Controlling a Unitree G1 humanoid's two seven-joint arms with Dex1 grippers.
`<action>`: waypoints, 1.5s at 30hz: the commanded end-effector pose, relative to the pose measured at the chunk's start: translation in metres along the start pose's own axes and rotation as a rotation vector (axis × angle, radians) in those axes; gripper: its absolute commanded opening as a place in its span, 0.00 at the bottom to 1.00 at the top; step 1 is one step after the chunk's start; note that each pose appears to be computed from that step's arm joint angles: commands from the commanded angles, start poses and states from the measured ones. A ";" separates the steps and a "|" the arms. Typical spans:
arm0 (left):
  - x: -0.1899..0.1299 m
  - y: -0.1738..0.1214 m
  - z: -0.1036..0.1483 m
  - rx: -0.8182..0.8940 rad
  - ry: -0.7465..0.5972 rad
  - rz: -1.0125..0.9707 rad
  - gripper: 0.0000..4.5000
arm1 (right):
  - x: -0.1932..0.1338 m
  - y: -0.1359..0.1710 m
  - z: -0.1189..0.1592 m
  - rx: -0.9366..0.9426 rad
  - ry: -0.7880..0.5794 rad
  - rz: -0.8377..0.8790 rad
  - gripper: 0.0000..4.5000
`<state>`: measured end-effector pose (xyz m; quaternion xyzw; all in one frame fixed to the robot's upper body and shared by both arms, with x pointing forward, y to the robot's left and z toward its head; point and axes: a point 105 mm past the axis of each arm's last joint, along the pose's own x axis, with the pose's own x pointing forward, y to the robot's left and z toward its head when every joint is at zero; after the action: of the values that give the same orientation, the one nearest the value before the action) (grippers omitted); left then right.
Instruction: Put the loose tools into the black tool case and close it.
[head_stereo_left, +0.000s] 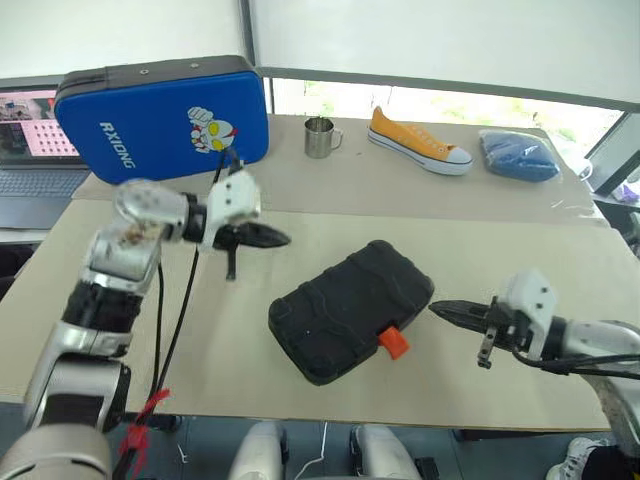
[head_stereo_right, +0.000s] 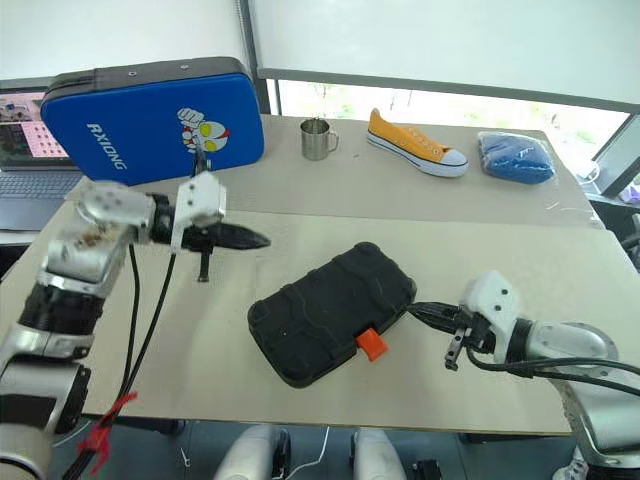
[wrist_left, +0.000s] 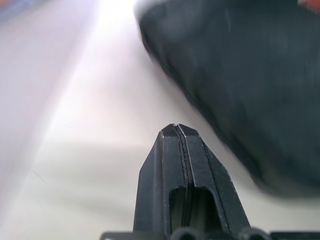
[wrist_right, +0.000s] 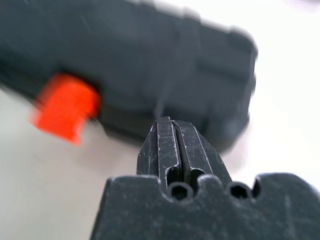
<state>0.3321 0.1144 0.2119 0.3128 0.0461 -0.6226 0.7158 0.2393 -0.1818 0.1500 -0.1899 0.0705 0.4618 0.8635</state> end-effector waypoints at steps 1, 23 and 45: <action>0.035 -0.030 0.001 0.075 0.021 -0.197 0.01 | 0.002 0.016 0.006 -0.018 -0.002 0.067 0.00; 0.084 -0.048 -0.033 0.274 0.132 -0.329 0.01 | 0.052 0.051 -0.038 -0.089 0.113 0.192 0.00; 0.095 -0.054 -0.026 0.283 0.093 -0.326 0.01 | 0.020 0.046 -0.014 -0.073 0.113 0.191 0.00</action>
<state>0.3152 0.0403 0.1441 0.4202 0.0102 -0.7082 0.5673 0.2192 -0.1494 0.0966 -0.2481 0.1441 0.5237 0.8022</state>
